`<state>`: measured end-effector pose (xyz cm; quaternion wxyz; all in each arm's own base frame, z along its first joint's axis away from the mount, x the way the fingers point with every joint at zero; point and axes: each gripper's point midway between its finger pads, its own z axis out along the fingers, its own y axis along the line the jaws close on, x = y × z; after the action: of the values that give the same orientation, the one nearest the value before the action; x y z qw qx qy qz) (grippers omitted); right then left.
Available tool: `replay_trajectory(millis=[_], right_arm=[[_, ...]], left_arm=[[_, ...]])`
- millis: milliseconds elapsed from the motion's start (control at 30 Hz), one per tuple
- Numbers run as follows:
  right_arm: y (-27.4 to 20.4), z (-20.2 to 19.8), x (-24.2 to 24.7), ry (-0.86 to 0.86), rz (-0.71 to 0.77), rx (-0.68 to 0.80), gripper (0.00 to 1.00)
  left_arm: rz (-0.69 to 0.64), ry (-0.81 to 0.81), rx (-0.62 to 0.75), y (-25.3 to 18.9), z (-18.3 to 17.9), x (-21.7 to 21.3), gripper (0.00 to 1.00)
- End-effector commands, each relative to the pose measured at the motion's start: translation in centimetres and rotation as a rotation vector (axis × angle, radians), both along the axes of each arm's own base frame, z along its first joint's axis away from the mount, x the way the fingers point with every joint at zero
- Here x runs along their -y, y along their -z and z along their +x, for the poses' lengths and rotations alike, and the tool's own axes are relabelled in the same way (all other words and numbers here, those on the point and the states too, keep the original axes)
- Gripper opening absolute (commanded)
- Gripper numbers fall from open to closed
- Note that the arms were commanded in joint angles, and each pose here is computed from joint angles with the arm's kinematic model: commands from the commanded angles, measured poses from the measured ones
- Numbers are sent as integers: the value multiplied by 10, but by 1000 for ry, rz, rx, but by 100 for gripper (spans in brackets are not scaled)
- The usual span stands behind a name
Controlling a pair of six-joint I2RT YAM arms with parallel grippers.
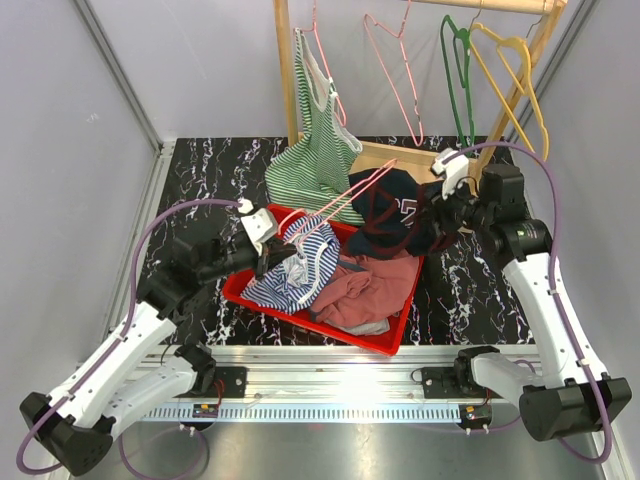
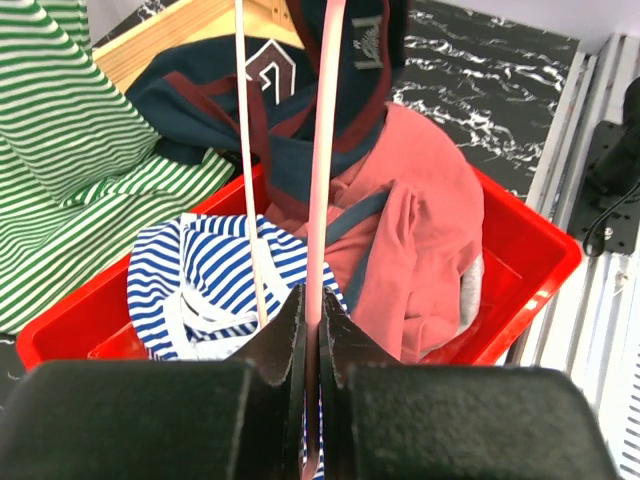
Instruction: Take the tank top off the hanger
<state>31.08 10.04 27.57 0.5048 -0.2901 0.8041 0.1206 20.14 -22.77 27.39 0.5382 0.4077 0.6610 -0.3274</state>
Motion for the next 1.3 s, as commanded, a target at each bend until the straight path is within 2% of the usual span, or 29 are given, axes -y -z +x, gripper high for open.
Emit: replay_trajectory(millis=[0, 33, 100, 133, 200, 233, 333, 400, 433, 500, 833, 967, 1067, 1267], right_arm=[[-4, -24, -25, -245, -4, 8, 64], [-1, -31, -26, -269, -12, -13, 77], [-13, -39, -30, -352, -38, 26, 95], [-9, -51, -31, -391, -50, -5, 97], [-21, -64, -35, -501, -86, 54, 98], [-18, -80, -36, -546, -90, 22, 99], [-27, -115, -42, -747, -126, 72, 99], [-40, -128, -48, -885, -162, 181, 99], [-38, -139, -48, -920, -156, 161, 99], [-47, -144, -51, -982, -165, 214, 98], [-70, -121, -63, -1015, -143, 326, 98], [-52, -111, -69, -1028, -138, 265, 97], [-26, -102, -70, -1008, -208, 178, 94], [14, -97, -86, -1025, -348, 120, 83]], left_arm=[[0, -19, 69, -16, 8, -2, 0], [12, -14, 68, -14, 8, -2, 0], [20, 5, 74, -17, 7, 0, 0], [41, 17, 83, -15, 7, -1, 0], [56, 52, 91, -17, 6, 3, 0], [77, 66, 96, -15, 5, 2, 0], [110, 113, 101, -15, 2, 5, 0], [123, 147, 100, -16, 0, 8, 0], [140, 164, 97, -13, -1, 8, 0], [150, 196, 91, -13, -3, 11, 0], [176, 316, 69, -10, -18, 16, 0], [158, 350, 82, -13, -23, 19, 0], [157, 359, 90, -13, -24, 19, 0], [143, 392, 89, -13, -28, 21, 0]])
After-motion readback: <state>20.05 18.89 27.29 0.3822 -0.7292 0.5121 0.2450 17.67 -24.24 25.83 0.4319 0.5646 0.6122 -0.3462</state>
